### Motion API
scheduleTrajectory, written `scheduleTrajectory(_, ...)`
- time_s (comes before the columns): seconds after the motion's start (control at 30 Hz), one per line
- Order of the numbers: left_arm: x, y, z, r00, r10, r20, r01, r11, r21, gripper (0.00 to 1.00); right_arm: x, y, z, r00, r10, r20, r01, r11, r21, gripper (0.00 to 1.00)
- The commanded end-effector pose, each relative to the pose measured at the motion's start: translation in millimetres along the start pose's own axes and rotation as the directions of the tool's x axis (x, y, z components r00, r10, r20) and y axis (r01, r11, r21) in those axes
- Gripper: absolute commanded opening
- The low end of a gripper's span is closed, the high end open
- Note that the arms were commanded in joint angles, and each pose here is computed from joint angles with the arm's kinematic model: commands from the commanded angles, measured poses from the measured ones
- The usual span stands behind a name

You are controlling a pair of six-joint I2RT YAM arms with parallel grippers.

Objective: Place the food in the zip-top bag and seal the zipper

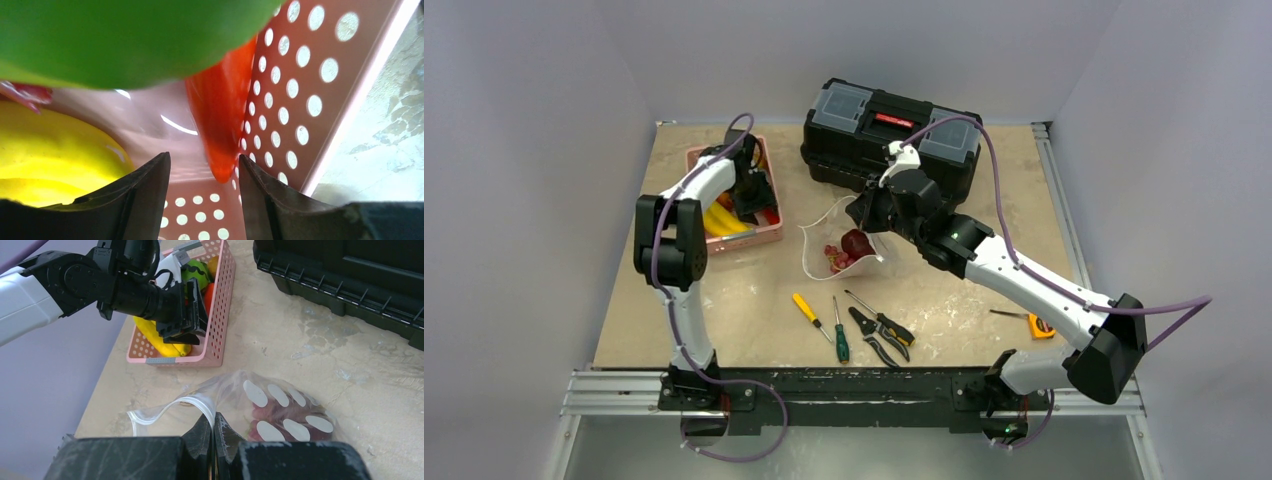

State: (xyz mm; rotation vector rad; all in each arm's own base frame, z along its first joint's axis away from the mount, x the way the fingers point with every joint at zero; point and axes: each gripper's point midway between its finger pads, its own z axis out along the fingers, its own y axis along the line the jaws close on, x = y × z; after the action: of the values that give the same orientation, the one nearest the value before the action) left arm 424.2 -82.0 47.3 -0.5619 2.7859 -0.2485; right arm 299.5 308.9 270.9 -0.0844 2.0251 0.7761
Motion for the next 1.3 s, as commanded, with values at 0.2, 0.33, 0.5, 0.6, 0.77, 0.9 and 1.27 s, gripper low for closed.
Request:
scheduleTrajectory(0.2,13,-1,-4,0.999,0.005,-0.041,-0.01,0.992,-0.128,0.52,-19,12,-9,0.997,0.026,0.066,-0.022,0.999,-0.047,0.0)
scheduleTrajectory(0.33,20,-2,-5,0.998,0.015,-0.058,-0.022,0.992,-0.127,0.46,-23,13,-13,0.997,0.025,0.078,-0.021,0.999,-0.047,0.0)
scheduleTrajectory(0.5,28,1,-7,0.998,0.021,-0.051,-0.026,0.994,-0.107,0.38,-31,11,-21,0.995,0.022,0.101,-0.018,0.999,-0.037,0.0)
scheduleTrajectory(0.6,40,4,-11,0.997,0.009,-0.075,-0.016,0.995,-0.102,0.31,-34,10,-24,0.993,0.018,0.114,-0.015,0.999,-0.03,0.0)
scheduleTrajectory(0.77,65,11,-18,0.994,-0.06,-0.094,0.053,0.996,-0.07,0.24,-35,9,-27,0.993,0.014,0.118,-0.011,0.999,-0.031,0.0)
scheduleTrajectory(0.9,86,26,-27,0.991,-0.106,-0.087,0.098,0.991,-0.092,0.24,-35,7,-30,0.992,0.012,0.128,-0.008,1.0,-0.03,0.0)
scheduleTrajectory(1.27,78,23,-69,0.997,-0.069,0.029,0.069,0.998,0.014,0.5,-26,3,-24,0.993,-0.005,0.117,0.008,1.0,-0.027,0.0)
